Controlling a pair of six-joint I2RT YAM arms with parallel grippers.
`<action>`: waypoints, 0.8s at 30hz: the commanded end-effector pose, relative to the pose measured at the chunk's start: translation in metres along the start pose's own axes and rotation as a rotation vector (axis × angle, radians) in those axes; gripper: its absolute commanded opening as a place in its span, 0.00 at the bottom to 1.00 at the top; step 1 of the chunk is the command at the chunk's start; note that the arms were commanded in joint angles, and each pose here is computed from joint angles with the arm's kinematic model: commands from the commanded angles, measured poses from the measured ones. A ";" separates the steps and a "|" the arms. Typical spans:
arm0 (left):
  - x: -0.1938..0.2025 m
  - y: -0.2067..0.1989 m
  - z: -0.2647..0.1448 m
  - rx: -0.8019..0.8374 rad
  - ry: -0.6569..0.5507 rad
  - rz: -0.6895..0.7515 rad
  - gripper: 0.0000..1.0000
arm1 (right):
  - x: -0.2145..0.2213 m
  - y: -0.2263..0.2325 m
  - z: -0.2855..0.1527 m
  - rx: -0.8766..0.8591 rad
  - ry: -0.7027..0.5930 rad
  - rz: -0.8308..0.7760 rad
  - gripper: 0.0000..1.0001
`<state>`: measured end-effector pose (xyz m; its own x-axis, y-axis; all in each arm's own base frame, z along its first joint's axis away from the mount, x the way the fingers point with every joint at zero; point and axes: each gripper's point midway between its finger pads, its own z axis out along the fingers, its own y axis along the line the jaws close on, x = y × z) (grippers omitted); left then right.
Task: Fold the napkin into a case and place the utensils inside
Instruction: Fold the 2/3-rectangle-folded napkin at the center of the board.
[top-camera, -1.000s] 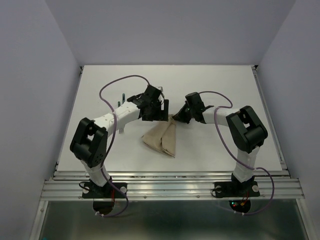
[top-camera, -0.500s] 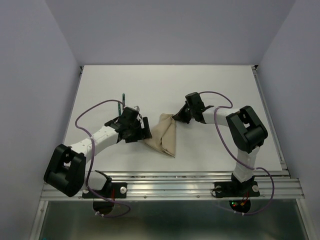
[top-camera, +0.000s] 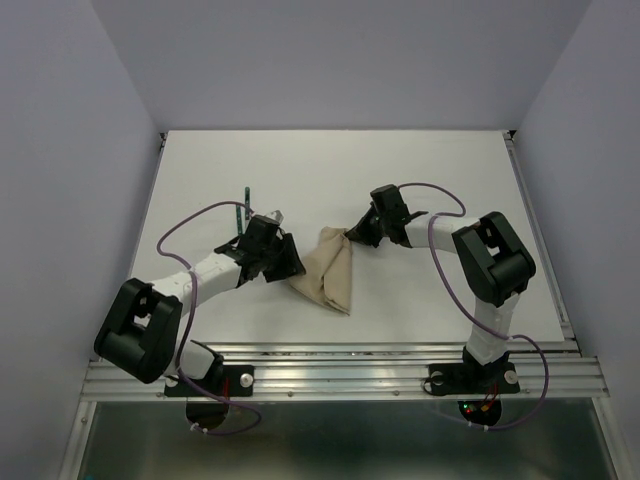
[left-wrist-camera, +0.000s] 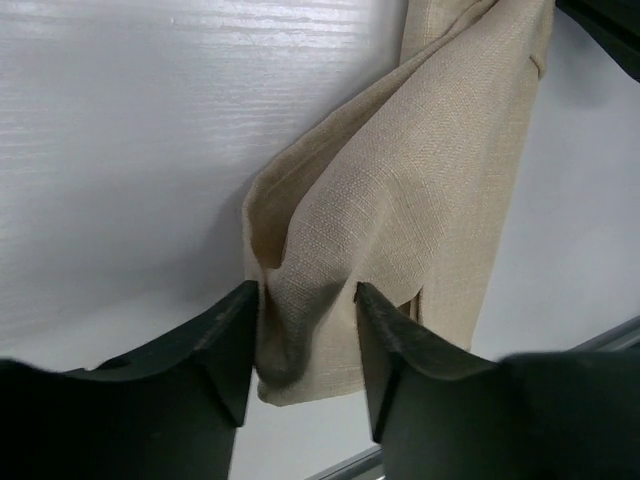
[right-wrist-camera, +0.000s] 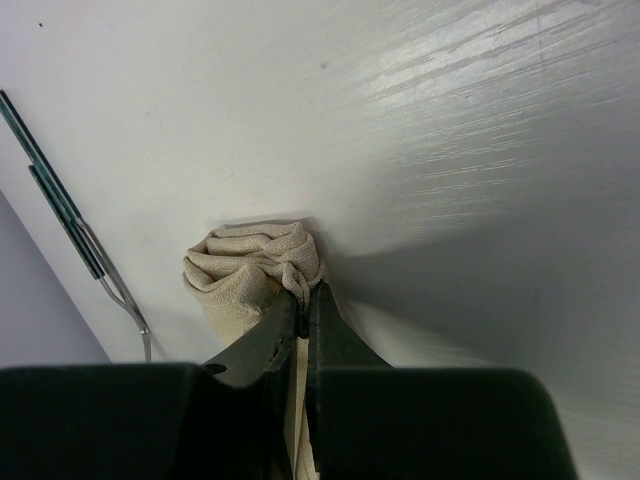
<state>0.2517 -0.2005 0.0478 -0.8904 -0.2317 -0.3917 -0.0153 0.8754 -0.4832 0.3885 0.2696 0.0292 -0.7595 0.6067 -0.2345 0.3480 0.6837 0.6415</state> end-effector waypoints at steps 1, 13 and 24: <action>-0.008 -0.011 -0.004 0.052 -0.029 0.027 0.49 | 0.001 -0.026 -0.002 0.094 -0.022 -0.002 0.01; -0.021 -0.044 -0.034 0.171 -0.049 0.138 0.00 | -0.004 -0.026 -0.005 0.108 -0.052 0.020 0.01; -0.015 -0.079 -0.045 0.222 -0.007 0.274 0.00 | -0.008 -0.028 -0.002 0.130 -0.072 0.039 0.01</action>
<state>0.2501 -0.2312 0.1074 -0.8661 -0.0748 -0.4943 0.2268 0.8223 -0.5219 0.3906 0.2659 0.0290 -0.7318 0.6413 -0.2305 0.3846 0.6679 0.6372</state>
